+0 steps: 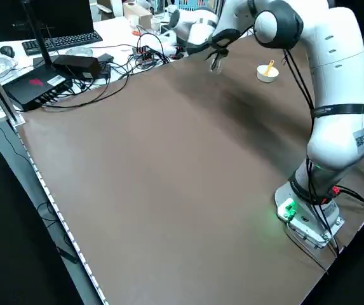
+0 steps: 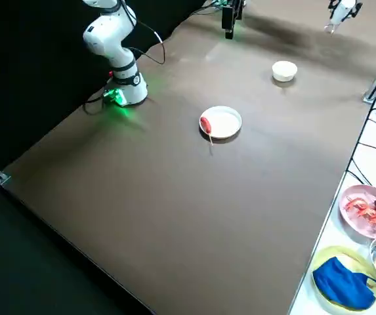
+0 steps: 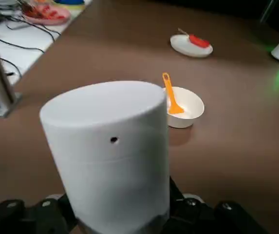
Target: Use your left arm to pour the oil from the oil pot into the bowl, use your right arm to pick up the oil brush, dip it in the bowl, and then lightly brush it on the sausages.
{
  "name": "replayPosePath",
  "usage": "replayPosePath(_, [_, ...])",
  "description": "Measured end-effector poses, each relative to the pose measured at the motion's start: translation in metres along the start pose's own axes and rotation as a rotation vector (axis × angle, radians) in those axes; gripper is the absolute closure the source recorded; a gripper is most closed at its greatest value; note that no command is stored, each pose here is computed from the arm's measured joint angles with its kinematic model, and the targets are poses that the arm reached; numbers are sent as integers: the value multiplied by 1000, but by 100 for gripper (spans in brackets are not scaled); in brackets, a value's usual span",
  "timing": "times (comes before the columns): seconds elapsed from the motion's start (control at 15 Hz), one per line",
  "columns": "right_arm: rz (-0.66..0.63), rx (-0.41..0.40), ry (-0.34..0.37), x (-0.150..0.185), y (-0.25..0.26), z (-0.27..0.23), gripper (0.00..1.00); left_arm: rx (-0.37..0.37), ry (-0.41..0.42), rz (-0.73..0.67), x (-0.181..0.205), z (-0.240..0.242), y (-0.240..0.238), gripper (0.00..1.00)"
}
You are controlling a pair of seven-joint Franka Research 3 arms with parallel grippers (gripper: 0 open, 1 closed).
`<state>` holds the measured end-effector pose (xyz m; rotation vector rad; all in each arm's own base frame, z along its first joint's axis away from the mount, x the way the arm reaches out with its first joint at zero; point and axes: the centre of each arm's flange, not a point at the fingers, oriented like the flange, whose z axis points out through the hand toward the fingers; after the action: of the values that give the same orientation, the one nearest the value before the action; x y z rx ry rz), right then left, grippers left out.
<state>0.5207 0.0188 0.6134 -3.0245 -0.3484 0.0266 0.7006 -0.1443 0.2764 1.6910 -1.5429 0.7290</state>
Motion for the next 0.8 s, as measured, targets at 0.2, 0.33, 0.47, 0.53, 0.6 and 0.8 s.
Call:
replayPosePath(0.2, [-20, 2, -11, 4, -10, 6, 0, -3, -102, -6, 35, 54, 11, 39])
replayPosePath(0.33, [-31, 4, -23, 8, -15, 12, 0, -5, -197, -11, 58, 91, 24, 39])
replayPosePath(0.47, [-32, 6, -41, 12, -15, 21, 0, -32, -310, -5, 80, 131, 43, 39])
replayPosePath(0.53, [-34, 8, -54, 16, -16, 28, 0, -33, -363, 7, 92, 152, 55, 39])
replayPosePath(0.6, [-40, 12, -71, 20, -19, 38, 0, -19, -409, 16, 103, 172, 65, 39])
replayPosePath(0.8, [-89, 38, -173, 46, -49, 96, 0, 41, -582, 7, 131, 232, 101, 39])
